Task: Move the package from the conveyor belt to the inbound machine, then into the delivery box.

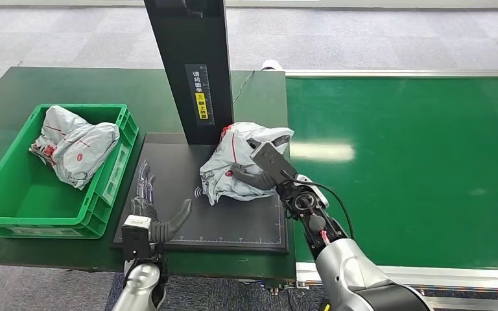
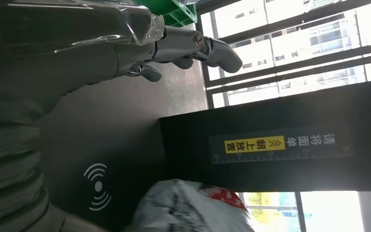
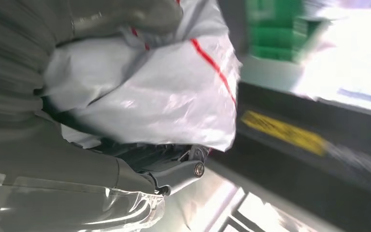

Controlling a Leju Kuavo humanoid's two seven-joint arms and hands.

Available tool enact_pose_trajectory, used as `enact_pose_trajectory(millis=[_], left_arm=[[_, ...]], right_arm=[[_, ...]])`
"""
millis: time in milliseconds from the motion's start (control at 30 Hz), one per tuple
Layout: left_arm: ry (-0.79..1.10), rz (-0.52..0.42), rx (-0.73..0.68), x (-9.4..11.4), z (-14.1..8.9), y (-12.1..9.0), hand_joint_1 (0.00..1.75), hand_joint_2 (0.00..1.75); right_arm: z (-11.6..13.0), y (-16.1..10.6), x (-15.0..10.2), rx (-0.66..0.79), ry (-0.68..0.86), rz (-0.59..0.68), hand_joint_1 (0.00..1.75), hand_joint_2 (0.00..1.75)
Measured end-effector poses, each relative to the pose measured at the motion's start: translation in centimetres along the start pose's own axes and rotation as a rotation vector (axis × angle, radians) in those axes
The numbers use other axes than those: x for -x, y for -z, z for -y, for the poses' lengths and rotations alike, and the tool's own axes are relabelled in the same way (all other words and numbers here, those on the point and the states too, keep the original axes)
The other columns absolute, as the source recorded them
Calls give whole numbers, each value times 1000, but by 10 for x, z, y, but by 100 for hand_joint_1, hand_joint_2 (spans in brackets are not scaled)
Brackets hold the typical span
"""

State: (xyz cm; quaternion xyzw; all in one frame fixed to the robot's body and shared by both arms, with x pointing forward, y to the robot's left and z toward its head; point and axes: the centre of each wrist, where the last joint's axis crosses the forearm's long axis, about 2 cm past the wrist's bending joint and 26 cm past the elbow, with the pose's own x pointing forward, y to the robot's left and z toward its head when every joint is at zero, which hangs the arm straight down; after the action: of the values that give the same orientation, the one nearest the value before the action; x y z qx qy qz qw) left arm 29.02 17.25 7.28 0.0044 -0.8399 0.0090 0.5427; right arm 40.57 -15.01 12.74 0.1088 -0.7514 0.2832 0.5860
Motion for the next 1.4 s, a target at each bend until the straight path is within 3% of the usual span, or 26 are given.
enact_pose_trajectory(millis=[367,700,867,1133,1400], left_arm=[[11,-13,-26,3,-5,-1,0,175],[29,-20,-16,5,-8,-6,0,175],[32,-18,-9,5,-8,-6,0,175],[31,-18,-3,4,-4,-6,0,175],[27,-27,3,-2,-3,-11,0,175]], right_arm=[[27,12,-27,178,264,275,0,175],[17,12,-34,142,328,278,0,175],[2,9,-26,69,313,187,0,175],[-23,-1,-5,-78,187,-129,0,175],[-27,2,-5,-149,104,-229,0,175]])
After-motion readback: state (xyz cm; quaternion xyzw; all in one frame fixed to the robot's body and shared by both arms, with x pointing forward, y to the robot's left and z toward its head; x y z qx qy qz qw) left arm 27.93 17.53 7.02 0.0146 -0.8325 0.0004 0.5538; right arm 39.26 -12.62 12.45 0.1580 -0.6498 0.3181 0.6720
